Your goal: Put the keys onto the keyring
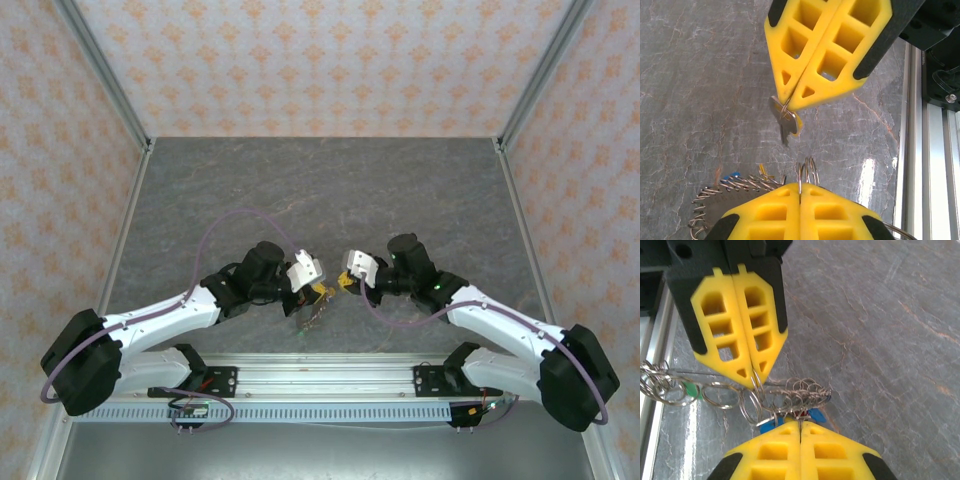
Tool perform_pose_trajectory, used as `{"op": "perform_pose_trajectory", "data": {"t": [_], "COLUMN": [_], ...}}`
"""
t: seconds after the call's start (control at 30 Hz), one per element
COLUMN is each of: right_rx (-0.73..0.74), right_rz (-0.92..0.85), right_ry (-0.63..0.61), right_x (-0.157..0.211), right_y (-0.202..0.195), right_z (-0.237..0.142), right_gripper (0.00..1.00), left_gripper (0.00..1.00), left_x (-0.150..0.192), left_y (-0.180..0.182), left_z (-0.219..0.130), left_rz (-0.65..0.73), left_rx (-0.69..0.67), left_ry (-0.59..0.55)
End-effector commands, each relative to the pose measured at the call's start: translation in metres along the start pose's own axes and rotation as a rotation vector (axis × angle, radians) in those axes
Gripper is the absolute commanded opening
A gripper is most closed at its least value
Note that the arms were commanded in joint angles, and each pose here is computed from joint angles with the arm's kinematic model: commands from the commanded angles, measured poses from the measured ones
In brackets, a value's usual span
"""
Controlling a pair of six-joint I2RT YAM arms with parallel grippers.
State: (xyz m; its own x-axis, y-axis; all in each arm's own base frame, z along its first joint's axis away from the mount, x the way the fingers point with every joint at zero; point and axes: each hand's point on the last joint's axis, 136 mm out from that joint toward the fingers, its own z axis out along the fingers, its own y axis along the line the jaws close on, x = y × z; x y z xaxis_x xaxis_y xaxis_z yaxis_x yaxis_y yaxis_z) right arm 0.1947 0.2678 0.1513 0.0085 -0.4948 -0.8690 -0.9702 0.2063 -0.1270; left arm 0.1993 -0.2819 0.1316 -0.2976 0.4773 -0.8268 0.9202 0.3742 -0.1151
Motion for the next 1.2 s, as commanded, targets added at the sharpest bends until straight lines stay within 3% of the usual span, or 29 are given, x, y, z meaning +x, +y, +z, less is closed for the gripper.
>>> {"op": "perform_pose_trajectory", "data": {"t": [0.0, 0.43, 0.7, 1.17], "right_rx": [-0.061, -0.144, -0.044, -0.232], "right_rz": [-0.017, 0.001, -0.042, 0.039], "right_ry": [-0.096, -0.108, -0.058, -0.116], "right_x": [-0.019, -0.012, 0.000, -0.009], "right_y": [0.009, 0.021, 0.003, 0.034], "right_z": [0.001, 0.009, 0.016, 0.013], "right_gripper": [0.00, 0.00, 0.00, 0.00], "left_gripper": [0.00, 0.00, 0.00, 0.00], "left_x": [-0.002, -0.005, -0.005, -0.012], "left_y": [-0.005, -0.005, -0.005, 0.003], "left_z": [0.000, 0.002, 0.000, 0.000], "left_rz": [0.020, -0.001, 0.000, -0.024], "left_rx": [0.018, 0.026, 0.019, -0.021], "left_ry": [-0.018, -0.038, -0.033, -0.057]}}
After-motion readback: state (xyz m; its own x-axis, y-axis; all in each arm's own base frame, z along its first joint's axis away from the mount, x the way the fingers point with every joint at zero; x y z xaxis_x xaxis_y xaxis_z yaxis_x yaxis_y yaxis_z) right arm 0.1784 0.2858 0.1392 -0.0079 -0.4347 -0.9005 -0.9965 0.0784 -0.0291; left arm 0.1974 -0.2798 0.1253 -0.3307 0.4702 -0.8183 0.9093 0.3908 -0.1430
